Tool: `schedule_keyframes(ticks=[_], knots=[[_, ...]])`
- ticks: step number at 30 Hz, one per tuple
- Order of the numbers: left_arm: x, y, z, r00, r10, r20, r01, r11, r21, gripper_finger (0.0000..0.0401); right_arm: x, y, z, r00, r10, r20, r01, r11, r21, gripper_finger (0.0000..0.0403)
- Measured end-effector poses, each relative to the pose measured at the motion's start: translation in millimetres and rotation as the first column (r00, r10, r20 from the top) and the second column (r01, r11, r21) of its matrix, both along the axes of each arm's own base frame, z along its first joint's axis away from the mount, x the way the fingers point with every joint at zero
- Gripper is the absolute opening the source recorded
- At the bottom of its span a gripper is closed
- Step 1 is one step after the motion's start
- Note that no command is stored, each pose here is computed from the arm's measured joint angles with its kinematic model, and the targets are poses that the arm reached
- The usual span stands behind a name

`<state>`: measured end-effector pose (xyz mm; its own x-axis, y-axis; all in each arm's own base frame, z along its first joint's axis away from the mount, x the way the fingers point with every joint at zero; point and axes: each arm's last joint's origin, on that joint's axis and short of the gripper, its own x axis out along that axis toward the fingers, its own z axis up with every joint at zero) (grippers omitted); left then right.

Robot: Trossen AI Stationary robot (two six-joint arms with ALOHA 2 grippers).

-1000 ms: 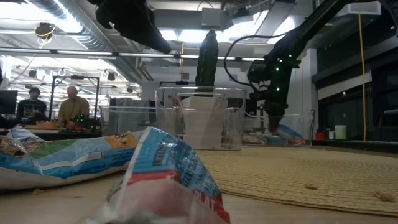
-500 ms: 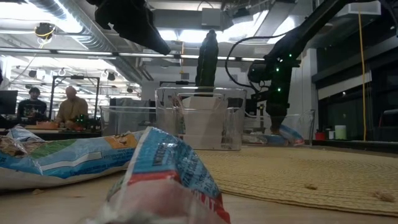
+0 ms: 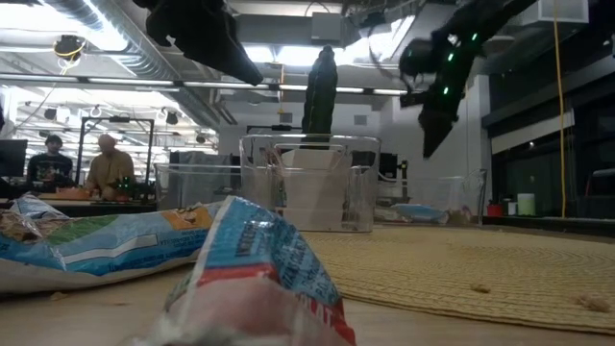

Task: Pick and place Granola Bars by type
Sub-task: Put the blue green granola bar into the middle transparent bin

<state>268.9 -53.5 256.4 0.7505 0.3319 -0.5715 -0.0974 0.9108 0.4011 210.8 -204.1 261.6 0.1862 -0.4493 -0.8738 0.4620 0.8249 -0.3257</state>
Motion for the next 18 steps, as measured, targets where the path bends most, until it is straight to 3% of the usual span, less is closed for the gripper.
schedule_keyframes(ticks=[11,18], knots=[[-16,-18,5,1.0,-0.013,-0.006,0.013,0.998,-0.062,0.0132,-3,94,63,0.958,0.186,0.219,-0.172,0.982,-0.082,0.0168],[-28,-41,3,0.995,-0.096,-0.028,0.093,0.991,-0.099,0.0132,0,163,54,0.868,0.371,0.33,-0.369,0.927,-0.071,0.0168]])
